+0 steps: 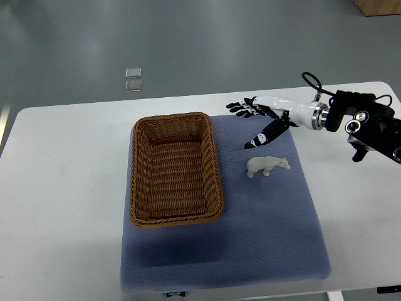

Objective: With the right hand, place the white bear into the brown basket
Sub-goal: 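Move the right hand down over the white polar bear figurine, then close the right hand fingers around the white bear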

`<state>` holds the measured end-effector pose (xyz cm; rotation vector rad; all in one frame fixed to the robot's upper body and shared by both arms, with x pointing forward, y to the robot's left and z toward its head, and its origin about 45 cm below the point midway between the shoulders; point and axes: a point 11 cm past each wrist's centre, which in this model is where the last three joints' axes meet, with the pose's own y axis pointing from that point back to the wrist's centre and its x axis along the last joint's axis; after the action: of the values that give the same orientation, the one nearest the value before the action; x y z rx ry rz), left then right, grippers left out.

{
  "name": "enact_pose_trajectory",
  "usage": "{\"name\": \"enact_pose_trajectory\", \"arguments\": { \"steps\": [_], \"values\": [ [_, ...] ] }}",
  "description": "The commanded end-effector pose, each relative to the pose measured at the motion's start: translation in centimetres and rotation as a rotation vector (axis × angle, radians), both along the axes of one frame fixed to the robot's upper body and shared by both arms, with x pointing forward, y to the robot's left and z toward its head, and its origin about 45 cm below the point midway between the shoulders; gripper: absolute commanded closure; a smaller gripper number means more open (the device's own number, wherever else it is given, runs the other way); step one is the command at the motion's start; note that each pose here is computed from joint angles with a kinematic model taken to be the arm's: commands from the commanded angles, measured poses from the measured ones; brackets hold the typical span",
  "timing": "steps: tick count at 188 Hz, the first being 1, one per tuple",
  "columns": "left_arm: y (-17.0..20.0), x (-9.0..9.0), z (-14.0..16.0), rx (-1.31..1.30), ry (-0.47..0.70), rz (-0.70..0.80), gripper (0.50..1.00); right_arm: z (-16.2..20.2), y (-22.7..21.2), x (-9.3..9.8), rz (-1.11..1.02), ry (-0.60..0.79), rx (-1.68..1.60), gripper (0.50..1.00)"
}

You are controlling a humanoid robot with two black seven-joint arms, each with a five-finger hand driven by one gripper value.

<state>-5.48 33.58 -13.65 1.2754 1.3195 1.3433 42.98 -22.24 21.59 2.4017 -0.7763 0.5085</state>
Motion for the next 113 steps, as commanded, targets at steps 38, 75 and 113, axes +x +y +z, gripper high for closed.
{"name": "enact_pose_trajectory", "arguments": {
  "steps": [38, 75, 113],
  "values": [
    [0.0, 0.0, 0.0, 0.000, 0.000, 0.000, 0.500, -0.9, -2.1, -2.1, 0.089, -0.071, -0.214, 0.572],
    [0.0, 0.0, 0.0, 0.000, 0.000, 0.000, 0.500, -1.6, -1.4, -3.5, 0.156, -0.093, -0.269, 0.572],
    [0.0, 0.1, 0.0, 0.000, -0.001, 0.000, 0.500, -2.9, -0.9, -4.1, 0.186, -0.137, -0.326, 0.572]
  ]
}}
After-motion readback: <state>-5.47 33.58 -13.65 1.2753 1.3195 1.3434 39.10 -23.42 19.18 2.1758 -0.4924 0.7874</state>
